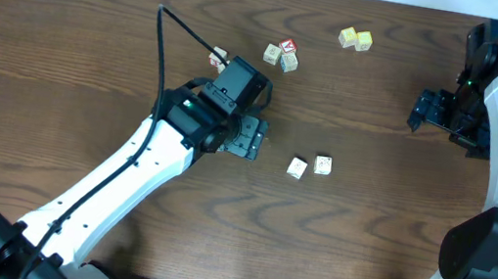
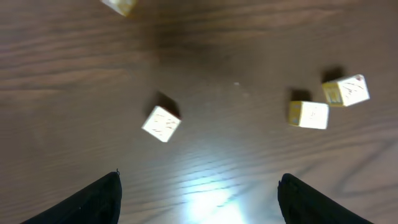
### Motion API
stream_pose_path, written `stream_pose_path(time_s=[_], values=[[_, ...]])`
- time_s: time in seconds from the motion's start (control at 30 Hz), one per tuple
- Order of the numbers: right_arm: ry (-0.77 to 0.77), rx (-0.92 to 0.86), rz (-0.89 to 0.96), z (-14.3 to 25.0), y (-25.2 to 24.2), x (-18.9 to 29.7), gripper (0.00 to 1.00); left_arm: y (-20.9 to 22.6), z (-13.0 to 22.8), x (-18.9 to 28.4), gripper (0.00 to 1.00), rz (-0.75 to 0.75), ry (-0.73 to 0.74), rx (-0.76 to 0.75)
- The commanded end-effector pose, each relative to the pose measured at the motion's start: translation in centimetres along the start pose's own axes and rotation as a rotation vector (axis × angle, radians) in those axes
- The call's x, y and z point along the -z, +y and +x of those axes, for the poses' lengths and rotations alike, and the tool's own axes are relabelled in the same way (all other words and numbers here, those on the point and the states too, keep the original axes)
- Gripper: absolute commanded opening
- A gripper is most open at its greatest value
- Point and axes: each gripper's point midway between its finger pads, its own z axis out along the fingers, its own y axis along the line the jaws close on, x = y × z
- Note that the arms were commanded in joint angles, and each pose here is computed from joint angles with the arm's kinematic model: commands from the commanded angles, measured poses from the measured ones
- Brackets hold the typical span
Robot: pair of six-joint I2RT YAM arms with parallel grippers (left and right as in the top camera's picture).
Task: Lift 3 blocks
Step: 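Move the left gripper to the '8' block and grasp it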
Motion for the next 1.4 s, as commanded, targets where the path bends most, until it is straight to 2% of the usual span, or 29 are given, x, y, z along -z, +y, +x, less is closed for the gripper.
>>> stream_pose_path(time_s=[0.0,0.13,0.33,0.63,0.7,0.9,1.03,1.13,1.37], values=[[-0.035,-0.004,-0.002,-0.2,-0.3,1.1,0.99,2.0,-0.8,1.1,0.81,-0.086,-0.039,0.035],[-0.035,-0.004,-0.002,-0.2,-0.3,1.1,0.99,4.1,-0.4,1.1,0.8,-0.12,-0.013,0.107],[-0.035,-0.004,-0.002,-0.2,-0.3,1.1,0.99,7.9,-0.7,1.1,0.81,-0.152,-0.019,0.337],[-0.035,-0.004,-0.002,-0.2,-0.3,1.1,0.99,11.5,-2.0,1.2,0.81,-0.149,-0.069,0.441],[-0.035,-0.004,-0.002,-0.2,-0.3,1.1,0.99,12.3,-2.6,1.2,0.81,-0.154,-0.094,0.426],[-0.035,-0.004,-0.002,-0.2,-0.3,1.1,0.99,10.1,-2.5,-0.3,0.81,-0.026,-0.048,0.405],[-0.035,-0.004,-0.002,-0.2,-0.3,1.1,0.99,10.1,-0.7,-3.3,0.81,-0.041,0.05,0.6],[-0.035,-0.004,-0.002,-0.2,-0.3,1.1,0.99,9.3,-0.1,-5.5,0.8,-0.007,0.113,0.664],[-0.035,-0.004,-0.002,-0.2,-0.3,1.1,0.99,8.0,1.4,-8.5,0.8,-0.065,0.19,0.836]])
